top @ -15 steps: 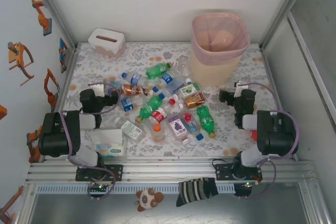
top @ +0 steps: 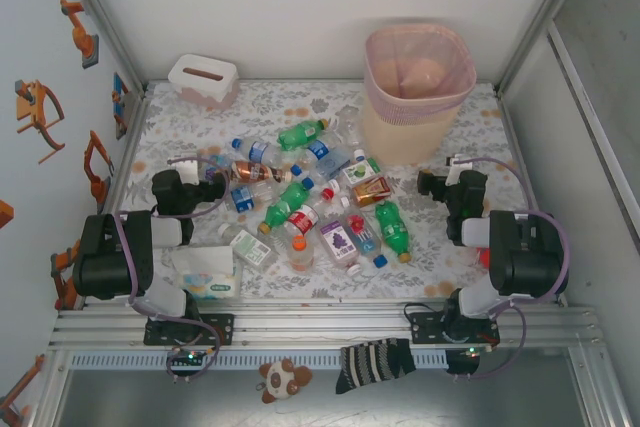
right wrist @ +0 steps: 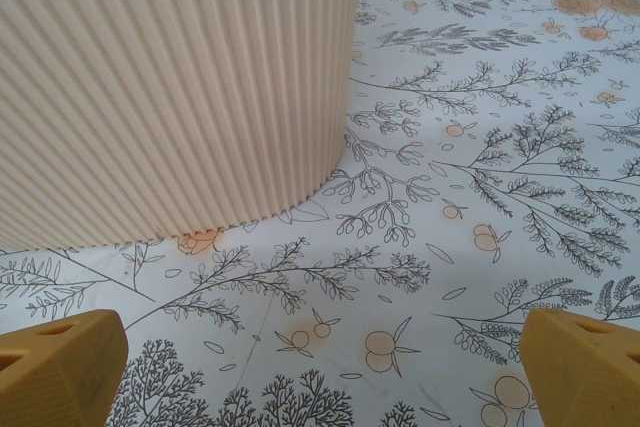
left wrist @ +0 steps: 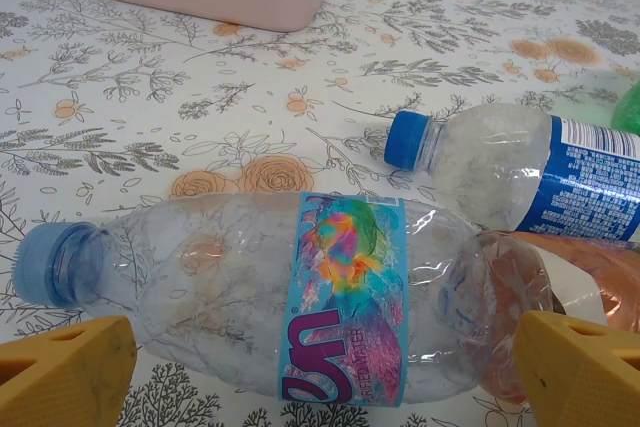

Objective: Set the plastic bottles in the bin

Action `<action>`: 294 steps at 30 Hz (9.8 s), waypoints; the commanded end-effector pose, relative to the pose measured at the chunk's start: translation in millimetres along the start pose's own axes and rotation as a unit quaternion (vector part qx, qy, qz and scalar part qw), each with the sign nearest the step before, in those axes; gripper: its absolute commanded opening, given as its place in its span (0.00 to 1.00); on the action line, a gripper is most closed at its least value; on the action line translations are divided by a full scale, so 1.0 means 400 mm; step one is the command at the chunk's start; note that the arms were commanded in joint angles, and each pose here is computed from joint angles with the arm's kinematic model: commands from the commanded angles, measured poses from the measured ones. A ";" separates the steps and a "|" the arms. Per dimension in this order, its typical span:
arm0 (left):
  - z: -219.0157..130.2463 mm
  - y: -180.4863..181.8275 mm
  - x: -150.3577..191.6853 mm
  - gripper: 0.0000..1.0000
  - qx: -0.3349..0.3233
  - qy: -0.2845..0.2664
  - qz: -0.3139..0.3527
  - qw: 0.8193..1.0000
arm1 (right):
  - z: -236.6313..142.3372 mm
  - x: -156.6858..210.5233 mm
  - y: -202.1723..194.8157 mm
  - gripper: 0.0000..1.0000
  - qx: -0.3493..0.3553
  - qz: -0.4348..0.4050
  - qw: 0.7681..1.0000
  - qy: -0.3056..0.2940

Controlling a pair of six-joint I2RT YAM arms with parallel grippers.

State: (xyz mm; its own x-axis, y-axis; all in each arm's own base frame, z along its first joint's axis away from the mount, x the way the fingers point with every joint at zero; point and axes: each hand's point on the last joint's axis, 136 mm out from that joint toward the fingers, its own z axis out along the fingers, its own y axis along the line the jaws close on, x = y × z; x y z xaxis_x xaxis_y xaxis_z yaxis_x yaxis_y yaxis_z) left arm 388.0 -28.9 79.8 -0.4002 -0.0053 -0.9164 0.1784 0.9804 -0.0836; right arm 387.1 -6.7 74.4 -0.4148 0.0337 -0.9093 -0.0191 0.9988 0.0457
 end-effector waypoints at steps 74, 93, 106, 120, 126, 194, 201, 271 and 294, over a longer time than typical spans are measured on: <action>-0.216 -0.133 -0.312 0.96 0.075 0.136 -0.104 0.982 | -0.331 0.075 0.368 0.78 -0.084 -0.048 0.905 0.414; -0.222 -0.111 -0.286 0.96 0.073 0.128 -0.140 0.979 | -0.305 0.159 0.371 0.79 -0.032 -0.120 0.886 0.446; -0.217 -0.109 -0.279 0.96 0.071 0.130 -0.140 0.979 | -0.274 0.211 0.380 0.75 -0.025 -0.116 0.875 0.469; -0.217 -0.103 -0.275 0.96 0.063 0.131 -0.140 0.979 | -0.263 0.238 0.367 0.68 -0.012 -0.121 0.872 0.475; -0.220 -0.098 -0.277 0.96 0.057 0.128 -0.136 0.981 | -0.263 0.230 0.366 0.60 -0.009 -0.120 0.875 0.469; -0.281 -0.104 -0.336 0.96 0.061 0.049 -0.114 0.990 | 0.161 -0.661 0.376 0.56 -0.118 -0.008 0.978 0.173; -0.284 -0.102 -0.338 0.96 0.058 0.047 -0.114 0.991 | 0.229 -0.527 0.349 0.56 -0.097 -0.039 0.963 0.248; -0.287 -0.119 -0.332 0.96 0.053 0.058 -0.090 0.993 | -0.190 -0.789 0.397 0.69 -0.199 -0.088 0.974 0.059; -0.270 -0.119 -0.316 0.96 0.057 0.070 -0.100 0.991 | -0.491 -0.288 0.691 0.75 -0.537 -0.242 0.808 -0.014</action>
State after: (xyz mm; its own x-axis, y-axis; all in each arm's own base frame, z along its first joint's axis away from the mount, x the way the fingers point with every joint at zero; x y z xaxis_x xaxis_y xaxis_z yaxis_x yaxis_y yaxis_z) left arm 332.9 -51.0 240.0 -0.5598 -0.1647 -0.8121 0.1647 0.9384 -0.3039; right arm 272.4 244.5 265.7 -0.2530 -0.3564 -0.8994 -0.9100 0.4033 0.0962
